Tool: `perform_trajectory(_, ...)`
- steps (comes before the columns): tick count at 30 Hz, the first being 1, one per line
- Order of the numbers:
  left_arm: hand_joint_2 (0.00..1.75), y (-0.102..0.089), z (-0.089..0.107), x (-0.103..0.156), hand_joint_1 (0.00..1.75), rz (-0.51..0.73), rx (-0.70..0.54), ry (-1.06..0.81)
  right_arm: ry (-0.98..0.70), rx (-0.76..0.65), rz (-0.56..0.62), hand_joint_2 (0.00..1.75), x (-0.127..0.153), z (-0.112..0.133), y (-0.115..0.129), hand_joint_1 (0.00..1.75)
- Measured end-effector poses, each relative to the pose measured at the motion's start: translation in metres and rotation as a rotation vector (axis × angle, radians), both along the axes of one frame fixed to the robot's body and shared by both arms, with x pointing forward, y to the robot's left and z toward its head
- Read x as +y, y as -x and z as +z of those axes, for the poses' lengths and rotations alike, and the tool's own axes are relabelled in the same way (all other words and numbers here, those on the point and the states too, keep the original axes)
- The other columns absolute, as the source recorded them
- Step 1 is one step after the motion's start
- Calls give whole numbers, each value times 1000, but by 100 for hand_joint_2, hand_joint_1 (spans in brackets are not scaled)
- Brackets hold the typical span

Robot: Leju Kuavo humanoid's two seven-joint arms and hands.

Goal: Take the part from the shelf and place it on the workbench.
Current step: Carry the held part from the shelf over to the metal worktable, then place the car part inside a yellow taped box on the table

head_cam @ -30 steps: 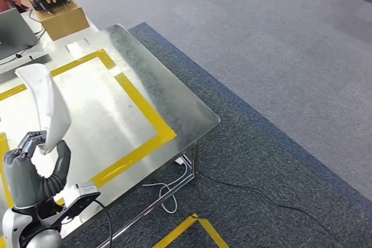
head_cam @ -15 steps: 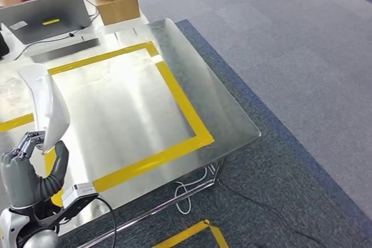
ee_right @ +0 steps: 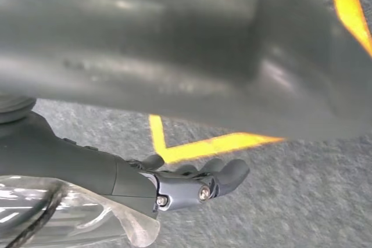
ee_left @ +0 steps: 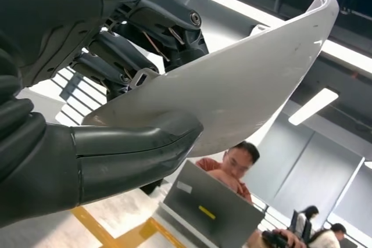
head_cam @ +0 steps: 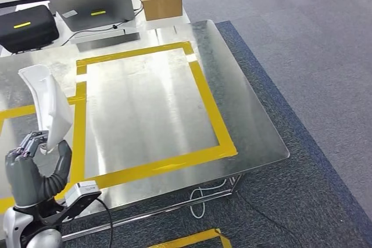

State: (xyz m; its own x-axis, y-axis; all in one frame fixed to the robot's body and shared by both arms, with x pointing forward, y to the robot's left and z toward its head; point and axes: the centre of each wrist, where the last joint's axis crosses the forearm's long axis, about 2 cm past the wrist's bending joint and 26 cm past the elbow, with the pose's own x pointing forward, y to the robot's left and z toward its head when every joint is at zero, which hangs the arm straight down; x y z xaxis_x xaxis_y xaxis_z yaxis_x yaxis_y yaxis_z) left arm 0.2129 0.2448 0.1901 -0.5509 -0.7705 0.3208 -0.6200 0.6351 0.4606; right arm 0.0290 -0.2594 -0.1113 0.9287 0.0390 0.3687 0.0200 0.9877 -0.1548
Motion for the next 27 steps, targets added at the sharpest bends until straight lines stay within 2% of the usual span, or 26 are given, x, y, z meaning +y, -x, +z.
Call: perform_trajectory(27,175,1,-1,-1,175,9,9,-8,-25,0,0,0,2,0,0,0)
